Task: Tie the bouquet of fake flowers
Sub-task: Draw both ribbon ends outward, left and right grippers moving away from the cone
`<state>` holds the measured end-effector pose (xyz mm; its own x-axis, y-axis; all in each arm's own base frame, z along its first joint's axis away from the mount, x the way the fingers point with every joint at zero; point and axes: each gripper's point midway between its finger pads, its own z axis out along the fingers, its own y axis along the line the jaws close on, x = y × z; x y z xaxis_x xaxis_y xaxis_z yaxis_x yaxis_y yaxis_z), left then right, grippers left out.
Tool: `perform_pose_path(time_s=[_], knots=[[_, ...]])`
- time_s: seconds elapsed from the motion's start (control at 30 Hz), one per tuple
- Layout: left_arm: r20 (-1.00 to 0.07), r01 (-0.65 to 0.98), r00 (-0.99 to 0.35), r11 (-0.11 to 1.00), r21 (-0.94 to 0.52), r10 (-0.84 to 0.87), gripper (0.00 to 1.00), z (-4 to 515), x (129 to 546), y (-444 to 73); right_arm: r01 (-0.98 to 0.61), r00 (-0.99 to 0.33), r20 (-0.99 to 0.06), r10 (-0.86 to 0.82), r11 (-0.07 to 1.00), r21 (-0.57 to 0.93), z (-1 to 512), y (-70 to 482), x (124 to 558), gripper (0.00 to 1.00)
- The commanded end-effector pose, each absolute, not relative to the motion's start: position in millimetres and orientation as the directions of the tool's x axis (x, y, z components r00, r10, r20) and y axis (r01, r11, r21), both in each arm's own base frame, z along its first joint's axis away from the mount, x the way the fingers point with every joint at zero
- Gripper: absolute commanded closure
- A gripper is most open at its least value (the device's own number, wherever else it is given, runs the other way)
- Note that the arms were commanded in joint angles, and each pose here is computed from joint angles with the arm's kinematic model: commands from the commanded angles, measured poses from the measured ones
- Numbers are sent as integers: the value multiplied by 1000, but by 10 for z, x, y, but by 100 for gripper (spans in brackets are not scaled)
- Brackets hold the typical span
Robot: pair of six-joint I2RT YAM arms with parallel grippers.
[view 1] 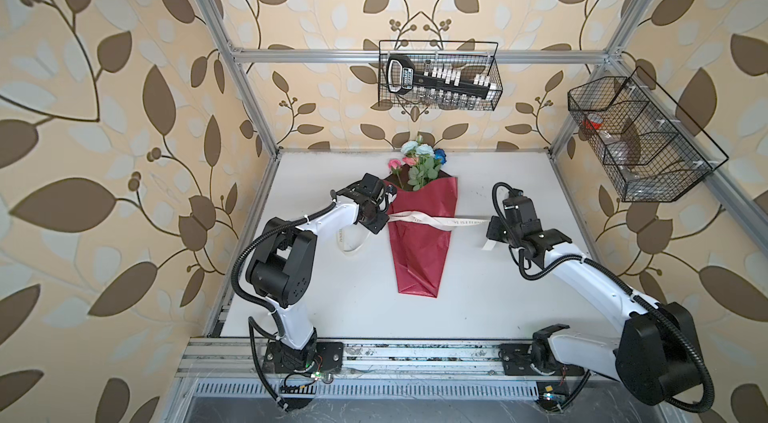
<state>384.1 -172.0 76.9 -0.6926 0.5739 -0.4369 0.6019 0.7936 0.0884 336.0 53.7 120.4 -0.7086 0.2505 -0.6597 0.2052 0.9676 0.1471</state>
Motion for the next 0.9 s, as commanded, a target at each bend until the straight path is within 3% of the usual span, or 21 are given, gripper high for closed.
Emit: perform_pose_path(time_s=[0.0, 0.3, 0.87], knots=[[-490, 599, -674, 797, 75, 553, 100, 992, 3929, -1755, 231, -734, -635, 243, 967, 104, 1037, 450, 3304, 100], [-490, 576, -688, 814, 81, 535, 100, 1022, 4010, -1626, 312, -733, -609, 303, 945, 95, 917, 153, 3310, 100], [-456, 572, -708, 817, 78, 540, 100, 864, 3990, -1583, 463, -612, -588, 529, 842, 276, 813, -190, 3348, 100]])
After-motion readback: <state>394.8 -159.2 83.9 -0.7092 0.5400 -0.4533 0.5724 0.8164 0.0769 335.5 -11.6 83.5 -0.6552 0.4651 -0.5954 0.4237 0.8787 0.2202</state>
